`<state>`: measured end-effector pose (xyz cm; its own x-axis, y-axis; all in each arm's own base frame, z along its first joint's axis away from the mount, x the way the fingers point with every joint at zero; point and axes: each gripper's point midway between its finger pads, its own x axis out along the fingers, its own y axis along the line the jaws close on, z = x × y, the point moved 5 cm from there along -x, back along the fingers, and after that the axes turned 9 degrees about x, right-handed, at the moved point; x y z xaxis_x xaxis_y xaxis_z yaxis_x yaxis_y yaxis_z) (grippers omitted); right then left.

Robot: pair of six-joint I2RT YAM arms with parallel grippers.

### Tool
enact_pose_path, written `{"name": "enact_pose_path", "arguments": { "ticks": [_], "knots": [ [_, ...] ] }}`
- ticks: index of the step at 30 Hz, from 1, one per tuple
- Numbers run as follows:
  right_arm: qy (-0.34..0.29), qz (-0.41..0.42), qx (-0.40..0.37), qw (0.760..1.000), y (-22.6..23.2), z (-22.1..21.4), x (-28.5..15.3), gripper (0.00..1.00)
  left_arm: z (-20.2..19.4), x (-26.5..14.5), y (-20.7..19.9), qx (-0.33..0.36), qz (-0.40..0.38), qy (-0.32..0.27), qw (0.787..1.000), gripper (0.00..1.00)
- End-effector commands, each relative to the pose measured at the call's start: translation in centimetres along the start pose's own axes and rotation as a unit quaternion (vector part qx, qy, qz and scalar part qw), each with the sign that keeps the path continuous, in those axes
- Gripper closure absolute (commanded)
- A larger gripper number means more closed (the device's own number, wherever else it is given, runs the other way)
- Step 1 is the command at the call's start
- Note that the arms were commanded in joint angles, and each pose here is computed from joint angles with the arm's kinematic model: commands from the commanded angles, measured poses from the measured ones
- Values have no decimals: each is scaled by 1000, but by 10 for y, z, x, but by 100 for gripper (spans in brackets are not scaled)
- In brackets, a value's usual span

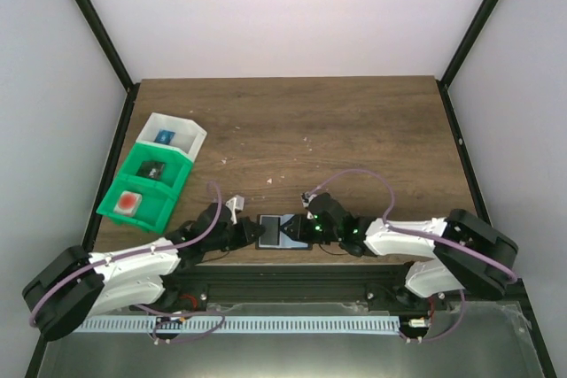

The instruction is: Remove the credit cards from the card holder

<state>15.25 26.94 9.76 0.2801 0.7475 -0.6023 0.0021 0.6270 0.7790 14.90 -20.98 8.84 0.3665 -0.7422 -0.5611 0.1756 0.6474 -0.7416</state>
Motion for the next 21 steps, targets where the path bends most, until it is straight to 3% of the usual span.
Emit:
{"name": "enact_pose_path", "arguments": {
  "ticks": [1, 8, 21],
  "knots": [
    [21, 29, -17, 999, 23, 0, 12, 75, -9, -6, 18, 10, 39, 8, 999, 100],
    [37, 13, -12, 999, 21, -4, 26, 75, -18, -8, 33, 4, 64, 20, 998, 100],
    [29, -39, 6, 999, -2, -4, 36, 75, -21, -1, 25, 16, 20, 33, 999, 99]
  ]
}}
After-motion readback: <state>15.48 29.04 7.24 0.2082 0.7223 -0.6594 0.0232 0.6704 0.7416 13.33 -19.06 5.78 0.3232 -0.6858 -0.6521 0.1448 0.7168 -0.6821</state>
